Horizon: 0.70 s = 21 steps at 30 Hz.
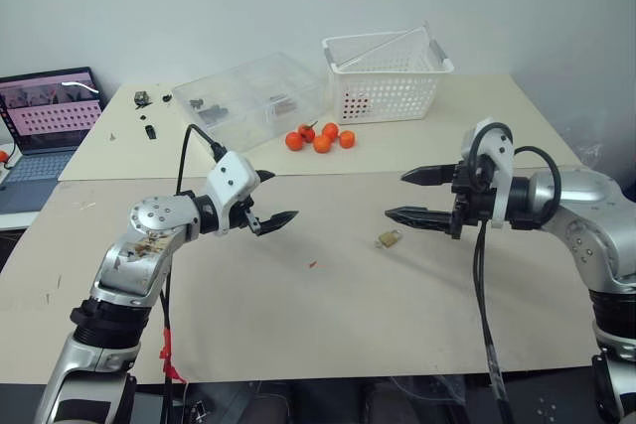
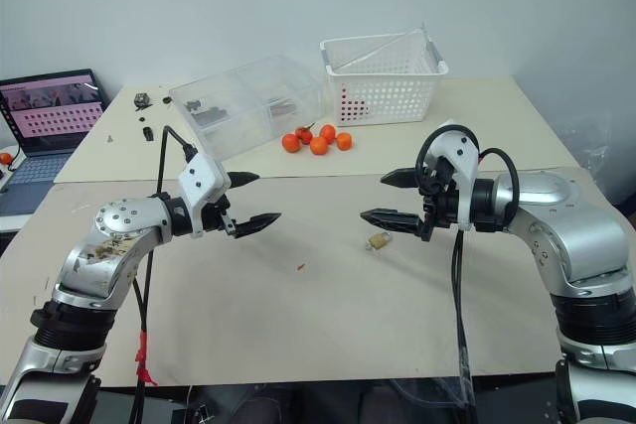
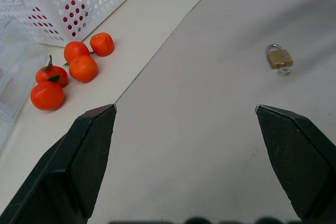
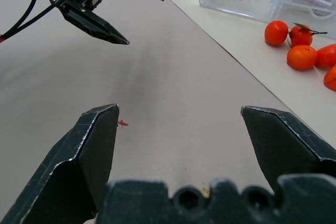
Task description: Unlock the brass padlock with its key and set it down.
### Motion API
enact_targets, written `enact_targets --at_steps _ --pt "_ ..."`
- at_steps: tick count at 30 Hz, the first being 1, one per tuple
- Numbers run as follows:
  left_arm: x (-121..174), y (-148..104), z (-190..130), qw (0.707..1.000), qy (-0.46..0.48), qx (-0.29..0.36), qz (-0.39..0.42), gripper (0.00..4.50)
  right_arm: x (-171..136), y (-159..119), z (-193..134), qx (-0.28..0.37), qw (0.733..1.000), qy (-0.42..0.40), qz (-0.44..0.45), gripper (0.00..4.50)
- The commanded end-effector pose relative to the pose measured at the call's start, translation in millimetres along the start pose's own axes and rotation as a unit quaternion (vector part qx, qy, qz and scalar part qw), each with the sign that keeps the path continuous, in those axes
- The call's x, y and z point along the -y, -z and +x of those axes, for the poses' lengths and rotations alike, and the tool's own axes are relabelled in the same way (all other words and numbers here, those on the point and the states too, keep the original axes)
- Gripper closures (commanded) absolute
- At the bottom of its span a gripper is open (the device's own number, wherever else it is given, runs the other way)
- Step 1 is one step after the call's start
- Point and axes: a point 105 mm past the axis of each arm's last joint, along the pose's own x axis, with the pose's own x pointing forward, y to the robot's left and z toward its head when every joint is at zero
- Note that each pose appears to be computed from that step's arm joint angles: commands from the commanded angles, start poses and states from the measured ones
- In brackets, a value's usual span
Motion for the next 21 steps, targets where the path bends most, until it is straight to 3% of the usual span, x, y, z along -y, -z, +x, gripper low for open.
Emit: enact_targets --at_steps 1,4,8,15,21 --pt "-2.1 -8.0 -4.2 1.0 0.007 0.009 -0.003 0.0 -6.6 -4.3 -1.7 -0.007 0.999 -0.014 -0.033 0.1" --pt "7.2 -10.5 -7.4 0.999 0.038 0.009 -0.024 0.0 -13.9 20.4 9.5 -0.054 0.995 -0.047 -0.069 0.1" --pt "14.4 -17.1 -9.3 0.998 0.057 0.015 -0.034 0.0 -0.2 35.3 21.5 -0.064 0.991 -0.053 -0.101 0.1" --pt "19.4 -21.5 -12.0 0.999 0.039 0.017 -0.034 0.0 36.7 40.8 40.1 -0.027 0.985 -0.017 -0.169 0.1" --pt "17.6 -17.8 -17.9 0.999 0.024 0.007 -0.036 0.0 34.4 63.4 42.3 -0.071 0.98 -0.116 -0.144 0.1"
